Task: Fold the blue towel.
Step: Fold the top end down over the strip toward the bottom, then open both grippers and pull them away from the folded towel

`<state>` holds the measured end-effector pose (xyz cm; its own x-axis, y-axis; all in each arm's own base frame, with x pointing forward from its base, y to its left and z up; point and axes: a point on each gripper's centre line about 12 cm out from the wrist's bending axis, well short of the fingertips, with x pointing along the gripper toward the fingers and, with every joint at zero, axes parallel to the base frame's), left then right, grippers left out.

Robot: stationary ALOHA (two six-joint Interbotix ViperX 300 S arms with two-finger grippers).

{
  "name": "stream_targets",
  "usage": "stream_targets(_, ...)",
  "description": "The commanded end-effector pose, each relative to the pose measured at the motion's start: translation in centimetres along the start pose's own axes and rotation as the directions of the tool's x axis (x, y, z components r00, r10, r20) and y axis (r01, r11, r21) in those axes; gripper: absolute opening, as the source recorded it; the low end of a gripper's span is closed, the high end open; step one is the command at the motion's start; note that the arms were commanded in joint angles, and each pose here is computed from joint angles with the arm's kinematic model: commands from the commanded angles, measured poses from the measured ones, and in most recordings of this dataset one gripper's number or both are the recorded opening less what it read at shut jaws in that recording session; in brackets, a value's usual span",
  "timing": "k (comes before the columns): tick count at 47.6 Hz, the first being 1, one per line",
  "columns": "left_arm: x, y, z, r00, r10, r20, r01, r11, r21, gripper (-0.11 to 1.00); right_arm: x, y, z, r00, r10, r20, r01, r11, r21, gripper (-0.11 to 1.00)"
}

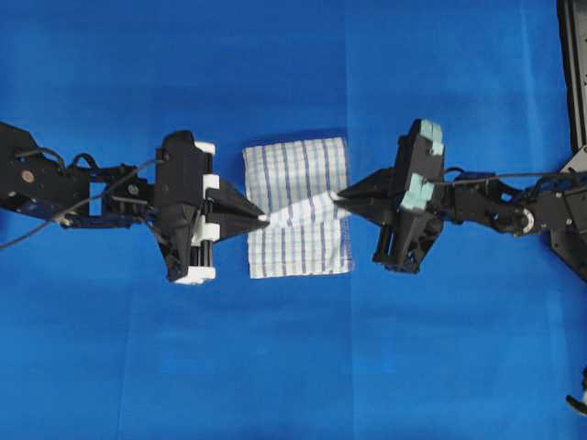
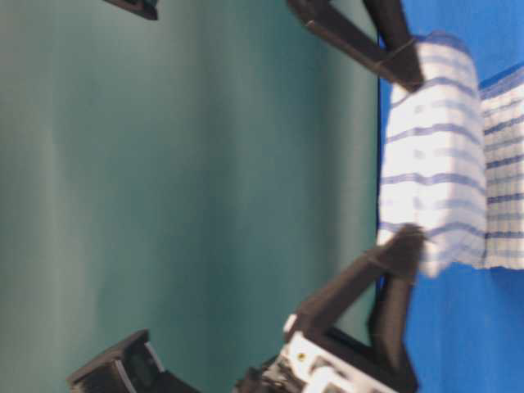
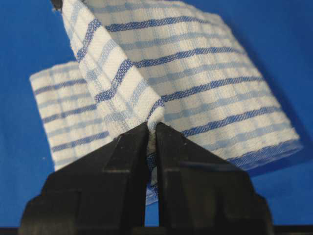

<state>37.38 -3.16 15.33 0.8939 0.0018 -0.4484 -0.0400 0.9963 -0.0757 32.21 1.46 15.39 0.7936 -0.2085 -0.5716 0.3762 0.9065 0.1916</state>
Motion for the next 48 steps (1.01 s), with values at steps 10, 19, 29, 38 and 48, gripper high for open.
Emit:
stream_targets(10, 0.5, -0.8, 0.1, 1.000, -0.016, 0.006, 0.016, 1.000, -0.012, 0.04, 0.5, 0.6, -0.6, 1.000, -0.009, -0.021, 0.009, 1.000, 0.021, -0.03)
stream_targets(19, 0.9, -1.6, -1.1, 0.999, -0.032, -0.031, 0.032, 0.999, 0.001, 0.04, 1.2, 1.2, -2.0, 0.998, -0.018, -0.066, 0.020, 0.999, 0.030, -0.03)
stream_targets(29, 2.2, -2.1, -2.8, 0.997, -0.035, -0.073, 0.035, 0.999, 0.005, 0.04, 2.5, 1.8, -3.3, 0.993, -0.040, -0.109, 0.044, 0.998, 0.035, 0.00)
stream_targets(38, 2.4, -2.0, -3.2, 0.996, -0.032, -0.080, 0.029, 0.999, -0.029, 0.04, 2.5, 1.6, -3.4, 0.992, -0.048, -0.114, 0.054, 0.997, 0.049, 0.22)
stream_targets(48, 1.8, -2.2, -3.0, 0.996, -0.039, -0.078, 0.035, 0.998, -0.057, 0.37, 2.1, 1.8, -2.9, 0.995, -0.038, -0.097, 0.042, 0.998, 0.045, 0.81)
